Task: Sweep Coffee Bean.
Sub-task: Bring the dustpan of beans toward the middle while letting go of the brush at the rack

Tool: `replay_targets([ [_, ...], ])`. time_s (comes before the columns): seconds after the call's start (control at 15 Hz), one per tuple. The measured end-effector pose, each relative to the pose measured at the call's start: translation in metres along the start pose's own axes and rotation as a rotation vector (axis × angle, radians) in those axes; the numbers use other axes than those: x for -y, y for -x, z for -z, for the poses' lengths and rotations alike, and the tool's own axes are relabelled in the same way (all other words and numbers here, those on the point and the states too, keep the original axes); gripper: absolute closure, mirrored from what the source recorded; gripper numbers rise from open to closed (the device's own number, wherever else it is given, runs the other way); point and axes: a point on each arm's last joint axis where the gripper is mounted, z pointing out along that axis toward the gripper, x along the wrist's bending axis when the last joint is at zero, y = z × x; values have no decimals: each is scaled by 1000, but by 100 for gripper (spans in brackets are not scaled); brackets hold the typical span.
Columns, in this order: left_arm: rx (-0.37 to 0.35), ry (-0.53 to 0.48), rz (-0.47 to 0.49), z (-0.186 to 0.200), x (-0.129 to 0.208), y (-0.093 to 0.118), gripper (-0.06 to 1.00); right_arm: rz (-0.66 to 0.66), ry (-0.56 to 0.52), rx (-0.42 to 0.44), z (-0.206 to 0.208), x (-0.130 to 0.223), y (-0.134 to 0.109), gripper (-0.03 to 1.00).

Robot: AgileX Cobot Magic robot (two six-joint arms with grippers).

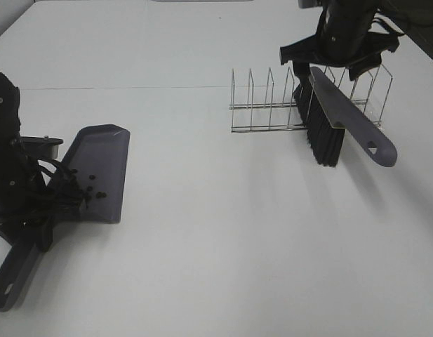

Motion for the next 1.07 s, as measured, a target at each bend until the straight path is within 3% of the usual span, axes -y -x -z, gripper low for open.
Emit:
replay_targets([
  [0.27, 18, -2, 20, 1, 0, 2, 61, 20, 96, -36, 53, -15, 12, 21],
  [0.4, 23, 2, 22, 4, 1, 2, 61, 59, 80, -80, 70, -14, 13, 21],
  [0.73, 35, 47, 15, 32, -9, 5, 61, 158, 48, -285, 141, -3, 16, 21],
  [1.07, 45, 76, 57, 34, -17, -18, 61, 194, 17, -309, 168, 34, 28, 21],
])
